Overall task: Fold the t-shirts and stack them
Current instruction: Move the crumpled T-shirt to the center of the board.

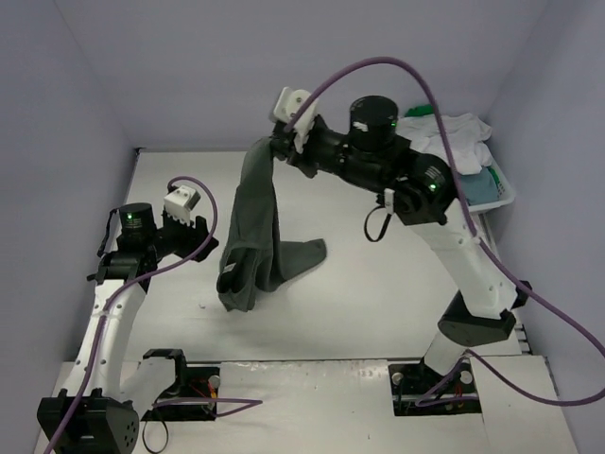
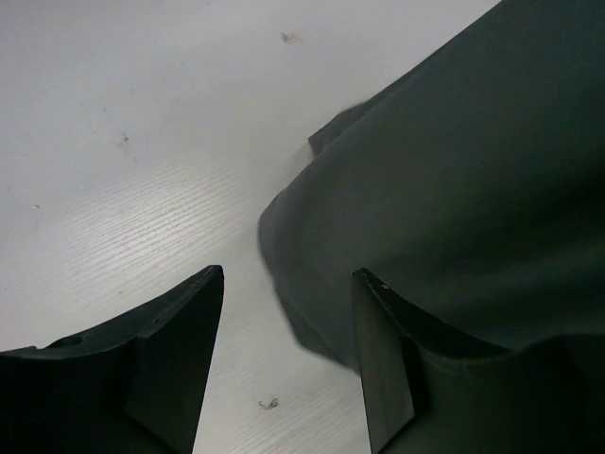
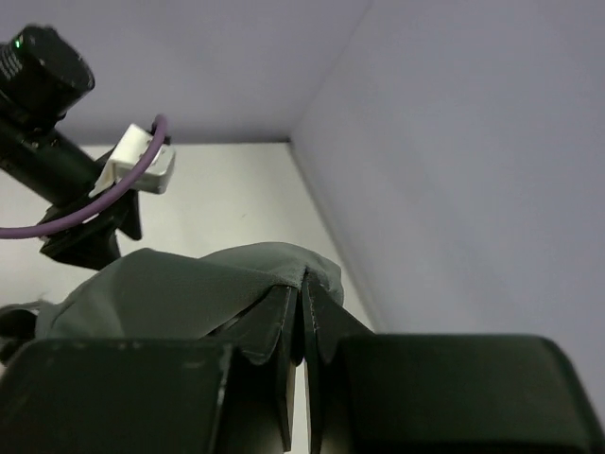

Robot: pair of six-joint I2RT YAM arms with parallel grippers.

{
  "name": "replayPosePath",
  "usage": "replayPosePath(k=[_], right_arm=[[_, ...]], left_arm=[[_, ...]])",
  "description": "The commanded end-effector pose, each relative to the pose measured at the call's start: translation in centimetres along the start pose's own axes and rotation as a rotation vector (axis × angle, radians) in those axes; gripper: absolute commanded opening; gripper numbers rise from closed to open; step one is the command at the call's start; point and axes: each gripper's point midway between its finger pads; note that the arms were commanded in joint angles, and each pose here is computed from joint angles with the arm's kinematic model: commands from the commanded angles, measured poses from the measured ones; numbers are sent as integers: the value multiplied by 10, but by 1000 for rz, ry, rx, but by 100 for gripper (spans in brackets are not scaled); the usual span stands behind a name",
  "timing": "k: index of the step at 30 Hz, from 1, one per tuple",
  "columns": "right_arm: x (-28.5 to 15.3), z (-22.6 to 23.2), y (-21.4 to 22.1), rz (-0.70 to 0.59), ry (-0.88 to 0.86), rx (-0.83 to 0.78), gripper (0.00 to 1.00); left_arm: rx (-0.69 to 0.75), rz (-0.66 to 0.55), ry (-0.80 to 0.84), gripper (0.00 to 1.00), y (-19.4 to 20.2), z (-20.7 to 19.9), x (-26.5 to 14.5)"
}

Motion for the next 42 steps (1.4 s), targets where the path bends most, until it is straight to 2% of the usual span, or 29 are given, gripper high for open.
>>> replayPosePath(k=[1, 2, 3, 8, 10, 11, 12, 21, 25, 27, 30, 36, 38, 39, 41, 42], right_arm=[[-65, -62, -62, -155, 234, -93, 0], [-50, -61, -34, -109, 239, -91, 0], [-66, -68, -31, -116, 284, -98, 0], [-58, -67, 65, 49, 265, -8, 0], [-53, -49, 110, 151, 247, 14, 0], [-52, -45, 125, 178, 245, 24, 0], [-51, -36, 152, 233, 230, 54, 0], [-54, 1, 281, 498, 210, 146, 0], [-66, -23, 327, 627, 343, 167, 0], [-81, -34, 363, 777, 431, 164, 0], [-99, -50, 401, 900, 540, 177, 0], [-137, -54, 473, 1157, 648, 170, 0], [-147, -47, 497, 1248, 651, 163, 7], [-151, -44, 504, 1281, 650, 158, 16], [-160, -38, 512, 1345, 648, 138, 26], [-162, -36, 513, 1355, 644, 134, 38]], left_arm=[[52, -68, 16, 51, -28, -7, -2], [51, -64, 22, 51, -28, -7, -2], [51, -63, 27, 51, -29, -9, -3], [43, -44, 86, 52, -23, -19, -2], [40, -42, 120, 59, -22, -24, -2], [36, -38, 128, 67, -22, -25, -1], [36, -36, 138, 69, -22, -27, -2], [67, 22, 206, 70, -17, -49, 7], [98, 58, 217, 70, -15, -56, 15], [136, 77, 225, 70, -13, -65, 18], [176, 114, 236, 70, -7, -72, 22], [227, 138, 240, 70, -2, -74, 25], [230, 145, 247, 70, 0, -77, 26], [231, 147, 251, 70, 1, -78, 26], [232, 148, 259, 70, 3, -81, 26], [234, 149, 261, 70, 3, -81, 26]])
Point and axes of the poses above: each gripper's point midway between its finger pads, its own x axis out along the fingers, its own z axis along the line the jaws close on, y = z × x, and after that the axes turned 15 degrees about -x, right-handed
